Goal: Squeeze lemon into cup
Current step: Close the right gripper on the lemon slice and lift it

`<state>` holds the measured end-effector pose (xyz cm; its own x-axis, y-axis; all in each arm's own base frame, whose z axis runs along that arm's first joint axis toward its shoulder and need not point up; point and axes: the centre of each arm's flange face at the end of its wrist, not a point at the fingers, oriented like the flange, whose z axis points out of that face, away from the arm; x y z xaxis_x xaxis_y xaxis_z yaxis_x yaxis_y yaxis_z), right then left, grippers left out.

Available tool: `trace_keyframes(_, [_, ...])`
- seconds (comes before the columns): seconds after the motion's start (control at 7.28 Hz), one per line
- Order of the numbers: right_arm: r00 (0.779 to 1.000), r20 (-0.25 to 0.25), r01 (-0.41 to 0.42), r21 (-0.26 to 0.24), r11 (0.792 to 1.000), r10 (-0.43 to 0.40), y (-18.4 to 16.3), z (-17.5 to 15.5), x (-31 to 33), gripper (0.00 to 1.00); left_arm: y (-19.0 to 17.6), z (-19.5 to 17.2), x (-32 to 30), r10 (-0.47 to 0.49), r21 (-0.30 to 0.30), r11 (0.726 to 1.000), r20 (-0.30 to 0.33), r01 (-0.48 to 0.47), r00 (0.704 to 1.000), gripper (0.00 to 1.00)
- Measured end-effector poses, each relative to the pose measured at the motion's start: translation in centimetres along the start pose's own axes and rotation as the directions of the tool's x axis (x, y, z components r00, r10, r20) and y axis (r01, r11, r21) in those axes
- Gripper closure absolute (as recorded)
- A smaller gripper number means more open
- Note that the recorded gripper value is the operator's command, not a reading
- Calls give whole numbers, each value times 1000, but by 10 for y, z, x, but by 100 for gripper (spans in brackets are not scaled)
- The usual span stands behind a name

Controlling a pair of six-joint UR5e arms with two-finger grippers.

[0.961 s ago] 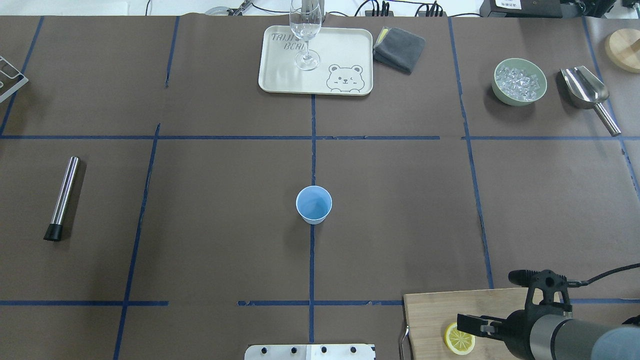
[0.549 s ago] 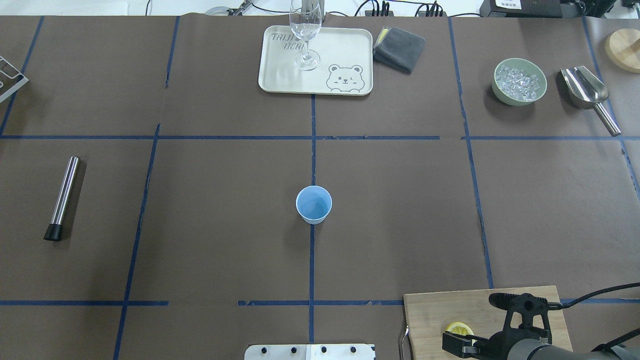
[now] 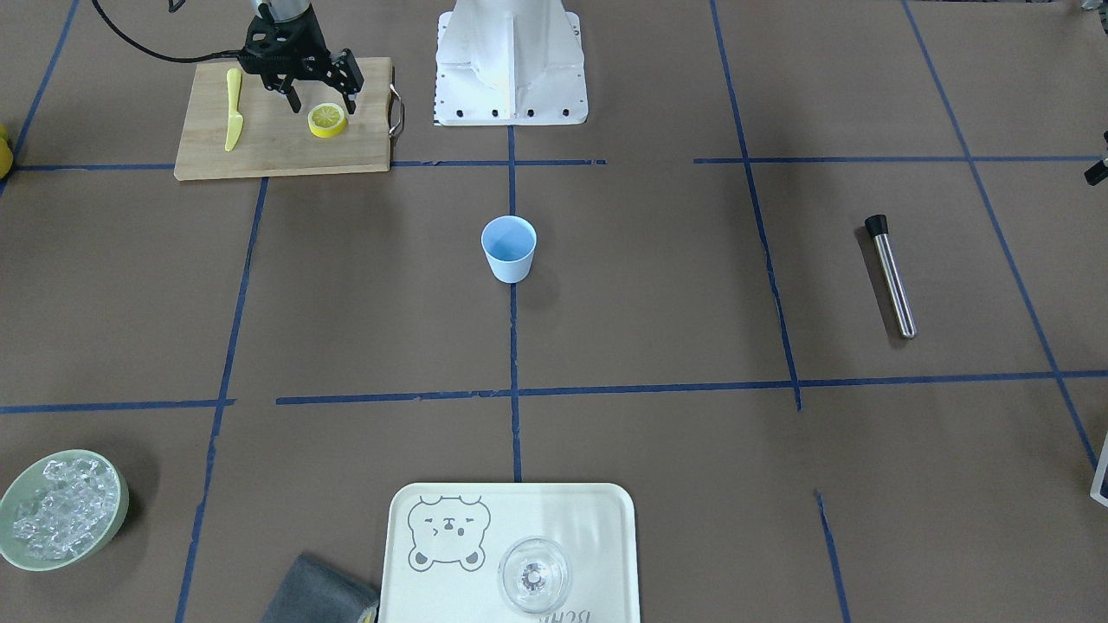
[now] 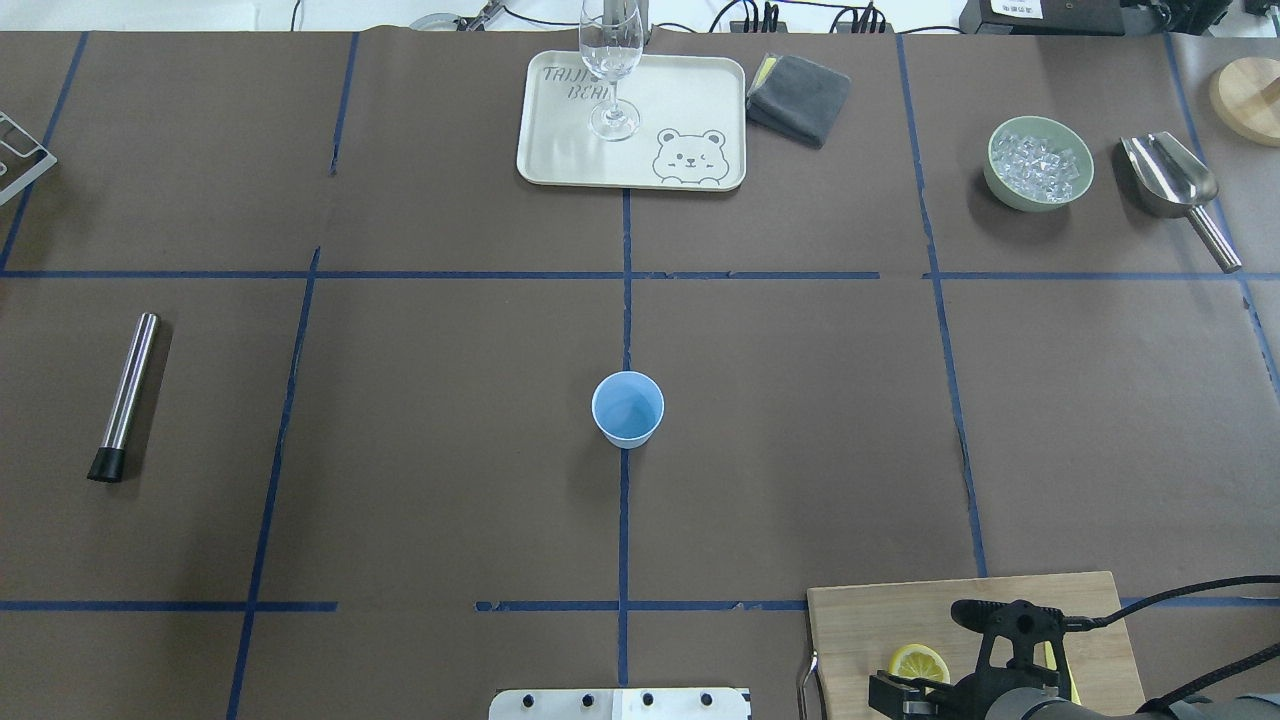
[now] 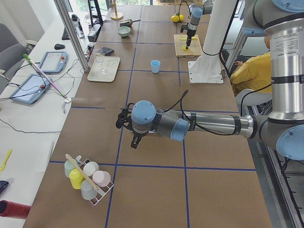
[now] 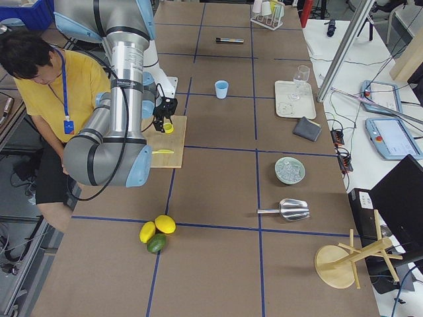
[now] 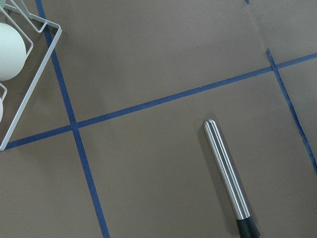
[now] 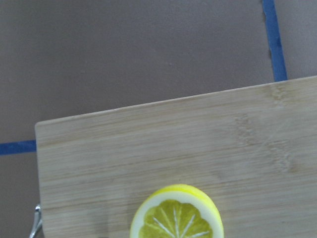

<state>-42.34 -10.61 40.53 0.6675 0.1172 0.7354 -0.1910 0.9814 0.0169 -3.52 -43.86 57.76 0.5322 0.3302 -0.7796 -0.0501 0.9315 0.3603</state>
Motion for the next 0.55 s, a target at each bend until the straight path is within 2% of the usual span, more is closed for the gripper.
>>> trace_keyframes(0.14, [1000, -2, -1, 0, 1000, 1, 0, 2, 0, 8, 0, 0, 0, 0, 0, 1000, 0, 0, 1000, 0])
trace_keyframes(0.55, [1000, 1, 0, -1, 1000, 0, 1, 3, -1, 8, 2, 0, 0, -1, 0, 1000, 0, 1, 1000, 0])
